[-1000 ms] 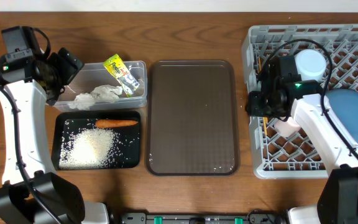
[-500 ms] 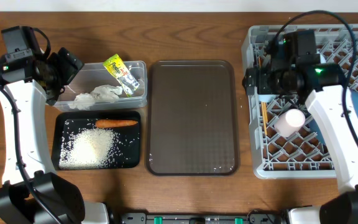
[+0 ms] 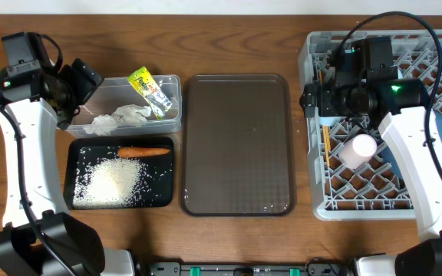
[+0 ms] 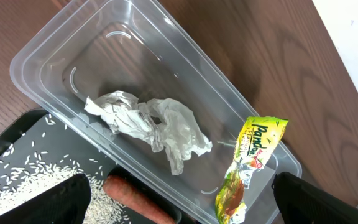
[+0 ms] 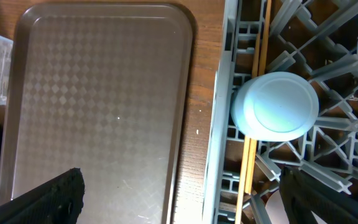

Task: Sort waste into correct bins and load items into the dishwasher rack

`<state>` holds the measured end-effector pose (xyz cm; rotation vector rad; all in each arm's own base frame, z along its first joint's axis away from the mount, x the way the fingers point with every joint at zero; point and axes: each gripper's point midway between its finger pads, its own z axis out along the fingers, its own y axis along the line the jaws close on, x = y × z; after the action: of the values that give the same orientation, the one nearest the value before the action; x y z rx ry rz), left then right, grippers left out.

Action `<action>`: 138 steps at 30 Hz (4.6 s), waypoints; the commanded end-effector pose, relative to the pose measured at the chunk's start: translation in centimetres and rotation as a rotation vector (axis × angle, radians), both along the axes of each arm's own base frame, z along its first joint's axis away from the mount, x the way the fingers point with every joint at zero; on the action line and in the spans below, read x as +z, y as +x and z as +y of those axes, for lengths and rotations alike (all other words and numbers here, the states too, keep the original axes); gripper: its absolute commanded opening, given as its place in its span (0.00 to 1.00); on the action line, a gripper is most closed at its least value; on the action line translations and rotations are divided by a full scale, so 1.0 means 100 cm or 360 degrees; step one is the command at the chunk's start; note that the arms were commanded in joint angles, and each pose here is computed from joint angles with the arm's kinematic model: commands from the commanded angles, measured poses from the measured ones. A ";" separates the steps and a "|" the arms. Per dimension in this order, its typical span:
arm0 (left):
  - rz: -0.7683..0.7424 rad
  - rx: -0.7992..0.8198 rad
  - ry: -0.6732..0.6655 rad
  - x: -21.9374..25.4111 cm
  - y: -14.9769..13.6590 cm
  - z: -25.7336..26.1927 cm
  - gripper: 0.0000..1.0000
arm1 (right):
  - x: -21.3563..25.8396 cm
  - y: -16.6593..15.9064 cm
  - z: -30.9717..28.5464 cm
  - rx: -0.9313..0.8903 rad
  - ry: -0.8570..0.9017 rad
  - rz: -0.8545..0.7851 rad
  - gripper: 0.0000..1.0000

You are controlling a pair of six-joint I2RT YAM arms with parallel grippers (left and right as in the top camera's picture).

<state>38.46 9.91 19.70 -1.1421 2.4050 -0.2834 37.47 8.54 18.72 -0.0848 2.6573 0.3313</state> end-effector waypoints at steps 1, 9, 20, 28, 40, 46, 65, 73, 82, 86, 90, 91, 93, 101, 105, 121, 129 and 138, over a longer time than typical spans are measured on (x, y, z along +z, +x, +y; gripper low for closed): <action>-0.0010 -0.0008 0.0036 0.005 -0.003 0.003 0.96 | 0.006 0.001 -0.001 0.0008 -0.0003 -0.0028 0.99; -0.0010 -0.0008 0.0036 0.005 -0.003 0.003 0.96 | 0.006 0.001 -0.001 0.0007 -0.0003 -0.0028 0.99; -0.0010 -0.0008 0.0036 0.005 -0.003 0.003 0.96 | 0.030 -0.007 0.006 0.0043 0.0013 -0.0132 0.99; -0.0010 -0.0008 0.0036 0.005 -0.003 0.003 0.96 | 0.136 -0.057 0.010 0.0093 0.0097 -0.0633 0.99; -0.0011 -0.0009 0.0036 0.005 -0.003 0.003 0.96 | 0.239 -0.225 -0.022 0.0103 0.0231 -0.1351 0.99; -0.0010 -0.0008 0.0036 0.005 -0.003 0.003 0.96 | 0.231 -0.290 -0.038 0.0059 0.0231 -0.1478 0.99; -0.0011 -0.0009 0.0036 0.005 -0.003 0.003 0.96 | 0.169 -0.313 -0.050 -0.0053 0.0186 -0.1619 0.99; -0.0010 -0.0008 0.0036 0.005 -0.003 0.003 0.96 | 0.144 -0.250 -0.049 -0.0106 0.0160 -0.1699 0.99; -0.0011 -0.0009 0.0036 0.005 -0.003 0.003 0.96 | 0.094 -0.178 -0.043 -0.0137 0.0157 -0.1789 0.99; -0.0010 -0.0008 0.0036 0.005 -0.003 0.003 0.96 | 0.061 -0.157 -0.040 -0.0133 0.0163 -0.1792 0.99; -0.0011 -0.0009 0.0036 0.005 -0.003 0.003 0.96 | 0.045 -0.146 -0.039 -0.0139 0.0164 -0.1834 0.99; -0.0011 -0.0009 0.0036 0.005 -0.003 0.003 0.96 | 0.043 -0.144 -0.040 -0.0152 0.0161 -0.1847 0.99; -0.0011 -0.0009 0.0036 0.005 -0.003 0.003 0.96 | 0.039 -0.142 -0.041 -0.0160 0.0154 -0.1858 0.99; -0.0010 -0.0008 0.0036 0.005 -0.003 0.003 0.96 | 0.015 -0.137 -0.040 -0.0070 -0.0005 -0.1830 0.99; -0.0010 -0.0008 0.0036 0.005 -0.003 0.003 0.96 | 0.000 -0.135 -0.040 -0.0039 -0.0064 -0.1791 0.99; -0.0010 -0.0008 0.0036 0.005 -0.003 0.003 0.96 | -0.031 -0.130 -0.057 -0.0154 -0.0197 -0.1651 0.99; -0.0011 -0.0009 0.0036 0.005 -0.003 0.003 0.96 | -0.030 -0.129 -0.071 -0.0293 -0.0175 -0.1638 0.99; -0.0010 -0.0008 0.0036 0.005 -0.003 0.003 0.96 | -0.030 -0.129 -0.076 -0.0345 -0.0158 -0.1631 0.99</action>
<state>38.46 9.91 19.70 -1.1421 2.4050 -0.2834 24.60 1.38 15.80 -0.0249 1.6434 0.0443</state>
